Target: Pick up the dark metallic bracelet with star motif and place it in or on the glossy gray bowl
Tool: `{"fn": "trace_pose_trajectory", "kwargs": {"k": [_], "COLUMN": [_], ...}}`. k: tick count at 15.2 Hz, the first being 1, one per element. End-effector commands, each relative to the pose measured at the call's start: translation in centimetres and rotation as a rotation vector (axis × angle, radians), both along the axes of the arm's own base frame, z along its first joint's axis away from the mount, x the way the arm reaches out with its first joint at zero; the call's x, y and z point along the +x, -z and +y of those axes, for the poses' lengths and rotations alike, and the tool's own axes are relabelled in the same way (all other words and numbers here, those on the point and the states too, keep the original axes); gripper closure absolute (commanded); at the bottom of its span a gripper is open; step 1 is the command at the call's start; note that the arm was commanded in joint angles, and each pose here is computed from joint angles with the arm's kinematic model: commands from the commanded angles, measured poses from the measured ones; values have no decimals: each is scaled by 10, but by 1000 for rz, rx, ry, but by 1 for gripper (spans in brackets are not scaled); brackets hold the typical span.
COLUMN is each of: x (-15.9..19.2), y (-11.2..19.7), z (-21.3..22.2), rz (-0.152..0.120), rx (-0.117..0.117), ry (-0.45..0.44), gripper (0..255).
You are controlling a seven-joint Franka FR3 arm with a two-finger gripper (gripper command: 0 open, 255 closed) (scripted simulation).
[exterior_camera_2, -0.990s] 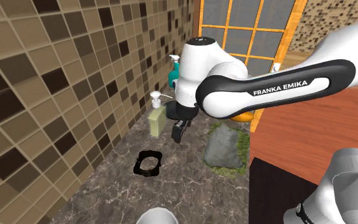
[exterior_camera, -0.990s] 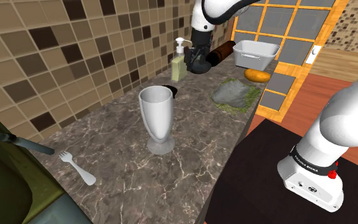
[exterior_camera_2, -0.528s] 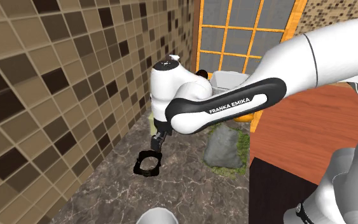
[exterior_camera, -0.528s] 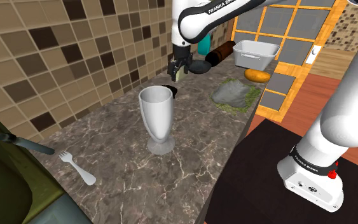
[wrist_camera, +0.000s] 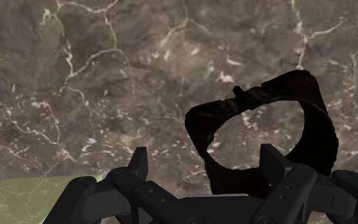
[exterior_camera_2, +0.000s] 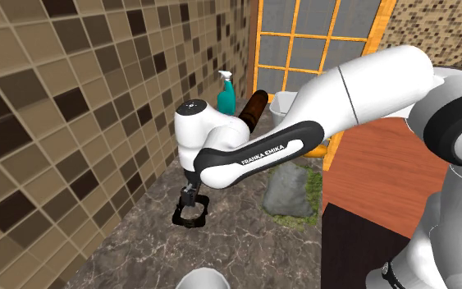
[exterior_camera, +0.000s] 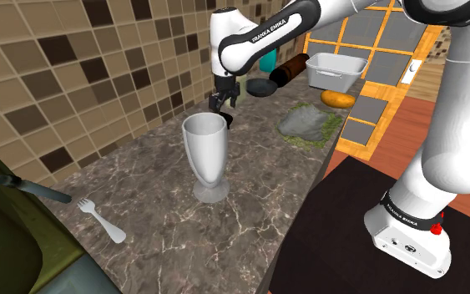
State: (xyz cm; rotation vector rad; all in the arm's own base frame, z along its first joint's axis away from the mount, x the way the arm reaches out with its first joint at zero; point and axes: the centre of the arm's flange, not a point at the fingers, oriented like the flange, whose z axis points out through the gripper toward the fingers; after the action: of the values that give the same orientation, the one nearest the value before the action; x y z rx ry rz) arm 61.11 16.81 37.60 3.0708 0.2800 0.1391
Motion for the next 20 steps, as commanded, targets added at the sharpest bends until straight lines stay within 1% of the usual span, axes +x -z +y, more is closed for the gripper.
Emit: {"fn": "trace_pose_trajectory", "kwargs": {"k": [1,4,11,12,20], "x": [2,3,3,3,3], "y": [10,23,23,23,23], "z": [0,-1,-1,-1,-1], "rz": [0,0,0,0,0], "rx": [0,0,0,0,0], "ry": [0,0,0,0,0], "gripper": [0,0,0,255,255]}}
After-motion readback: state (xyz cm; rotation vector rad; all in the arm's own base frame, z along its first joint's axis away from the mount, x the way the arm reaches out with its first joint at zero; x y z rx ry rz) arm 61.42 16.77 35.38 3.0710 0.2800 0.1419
